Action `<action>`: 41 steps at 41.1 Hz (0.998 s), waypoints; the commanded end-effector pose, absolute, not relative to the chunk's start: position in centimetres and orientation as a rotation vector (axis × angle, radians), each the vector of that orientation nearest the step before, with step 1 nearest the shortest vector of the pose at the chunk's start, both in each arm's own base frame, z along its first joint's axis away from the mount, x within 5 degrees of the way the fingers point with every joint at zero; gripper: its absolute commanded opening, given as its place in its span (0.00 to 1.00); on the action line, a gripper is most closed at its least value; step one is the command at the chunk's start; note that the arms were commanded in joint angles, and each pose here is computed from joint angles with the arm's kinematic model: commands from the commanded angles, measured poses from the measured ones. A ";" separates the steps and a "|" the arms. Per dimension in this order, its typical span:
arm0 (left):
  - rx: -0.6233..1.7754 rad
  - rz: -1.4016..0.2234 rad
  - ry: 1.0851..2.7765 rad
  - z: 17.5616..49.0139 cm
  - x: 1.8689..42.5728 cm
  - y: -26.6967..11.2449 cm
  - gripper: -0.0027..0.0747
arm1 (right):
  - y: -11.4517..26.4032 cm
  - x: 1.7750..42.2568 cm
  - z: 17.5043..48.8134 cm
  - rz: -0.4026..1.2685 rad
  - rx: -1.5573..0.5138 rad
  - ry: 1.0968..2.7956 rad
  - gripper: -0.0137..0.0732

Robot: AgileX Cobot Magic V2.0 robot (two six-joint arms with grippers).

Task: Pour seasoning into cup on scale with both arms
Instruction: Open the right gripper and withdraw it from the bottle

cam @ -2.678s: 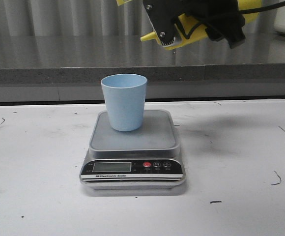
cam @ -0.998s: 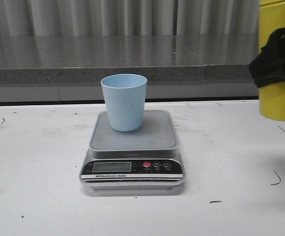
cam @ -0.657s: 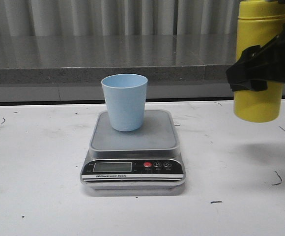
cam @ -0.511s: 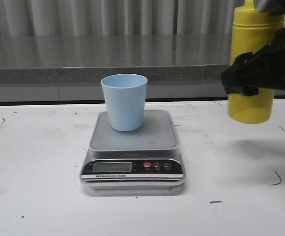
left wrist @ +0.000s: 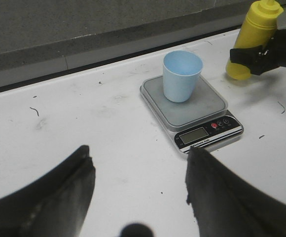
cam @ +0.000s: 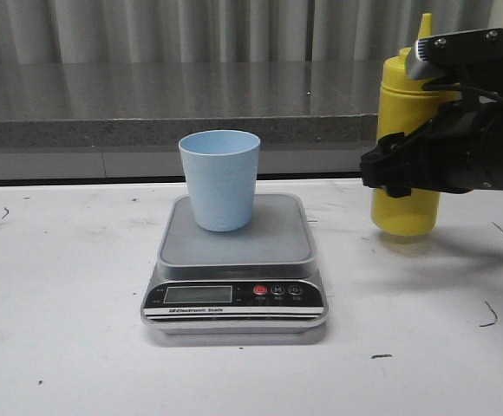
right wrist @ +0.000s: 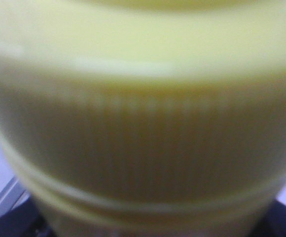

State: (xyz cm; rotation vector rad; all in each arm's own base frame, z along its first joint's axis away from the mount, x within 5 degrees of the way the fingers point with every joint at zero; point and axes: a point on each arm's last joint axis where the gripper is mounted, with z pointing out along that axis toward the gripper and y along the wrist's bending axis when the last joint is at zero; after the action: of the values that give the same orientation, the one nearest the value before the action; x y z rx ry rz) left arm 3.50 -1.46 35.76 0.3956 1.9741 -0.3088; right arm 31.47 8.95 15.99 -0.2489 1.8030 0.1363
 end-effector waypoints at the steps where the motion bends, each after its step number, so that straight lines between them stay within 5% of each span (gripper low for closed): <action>1: 0.376 -0.338 1.890 37.0 3.7 -1.6 0.56 | 9.3 32.9 19.0 0.150 -0.213 1.613 0.50; 11: 0.376 -0.338 1.890 37.0 3.7 -1.6 0.56 | 9.5 33.5 17.8 0.173 -0.188 1.654 0.56; 27: 0.376 -0.338 1.890 37.0 3.7 -1.6 0.56 | 9.5 33.3 16.9 0.194 -0.173 1.758 0.85; 41: 0.376 -0.338 1.890 37.0 3.7 -1.6 0.56 | 9.2 31.7 19.5 0.200 -0.196 1.914 0.85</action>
State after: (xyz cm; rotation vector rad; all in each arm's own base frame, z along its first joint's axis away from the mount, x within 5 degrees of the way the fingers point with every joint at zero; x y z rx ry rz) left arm 3.50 -1.46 35.76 0.3956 1.9741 -0.3088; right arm 31.79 9.17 16.32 -0.2029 1.9840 0.1848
